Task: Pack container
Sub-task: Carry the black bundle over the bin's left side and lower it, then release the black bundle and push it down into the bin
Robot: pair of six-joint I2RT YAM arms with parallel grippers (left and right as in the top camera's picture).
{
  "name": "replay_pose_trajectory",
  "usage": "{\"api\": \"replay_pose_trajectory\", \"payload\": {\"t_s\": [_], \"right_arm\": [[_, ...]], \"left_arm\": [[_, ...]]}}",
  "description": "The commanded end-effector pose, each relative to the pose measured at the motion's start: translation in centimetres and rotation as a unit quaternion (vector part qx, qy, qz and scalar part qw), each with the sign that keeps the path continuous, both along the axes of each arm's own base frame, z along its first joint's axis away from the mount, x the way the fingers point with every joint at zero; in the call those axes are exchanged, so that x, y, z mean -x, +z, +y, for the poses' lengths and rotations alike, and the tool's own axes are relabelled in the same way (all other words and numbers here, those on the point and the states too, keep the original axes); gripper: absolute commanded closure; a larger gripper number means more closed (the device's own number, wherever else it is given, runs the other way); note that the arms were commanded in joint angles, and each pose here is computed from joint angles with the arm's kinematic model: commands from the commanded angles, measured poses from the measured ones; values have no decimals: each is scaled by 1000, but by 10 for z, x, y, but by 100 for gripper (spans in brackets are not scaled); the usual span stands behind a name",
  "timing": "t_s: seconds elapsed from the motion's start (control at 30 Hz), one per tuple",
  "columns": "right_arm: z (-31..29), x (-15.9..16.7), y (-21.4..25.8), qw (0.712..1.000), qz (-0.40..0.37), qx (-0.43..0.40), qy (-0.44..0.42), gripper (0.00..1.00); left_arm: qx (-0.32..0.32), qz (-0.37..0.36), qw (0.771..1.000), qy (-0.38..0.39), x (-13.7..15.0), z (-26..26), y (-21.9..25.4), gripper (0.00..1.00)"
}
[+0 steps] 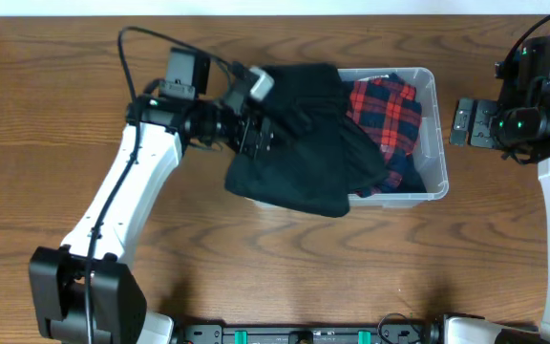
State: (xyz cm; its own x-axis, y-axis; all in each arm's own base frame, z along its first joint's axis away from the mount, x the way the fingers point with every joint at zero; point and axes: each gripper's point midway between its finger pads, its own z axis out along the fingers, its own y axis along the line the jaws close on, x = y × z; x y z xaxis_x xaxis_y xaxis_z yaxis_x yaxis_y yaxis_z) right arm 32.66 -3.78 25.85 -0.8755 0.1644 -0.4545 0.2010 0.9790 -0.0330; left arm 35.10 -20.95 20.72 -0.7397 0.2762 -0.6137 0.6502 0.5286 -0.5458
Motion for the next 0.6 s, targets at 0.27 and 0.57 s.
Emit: {"api": "replay_pose_trajectory", "payload": {"t_s": [0.27,0.57], "right_arm": [[-3,1,-3,1000,5,5,-3,1],[-3,1,-3,1000,5,5,-3,1]], "left_arm": [[-30,-23,998,57,7,-1,61,37],[-137,27,990,36,26,-14,-1,61]]}}
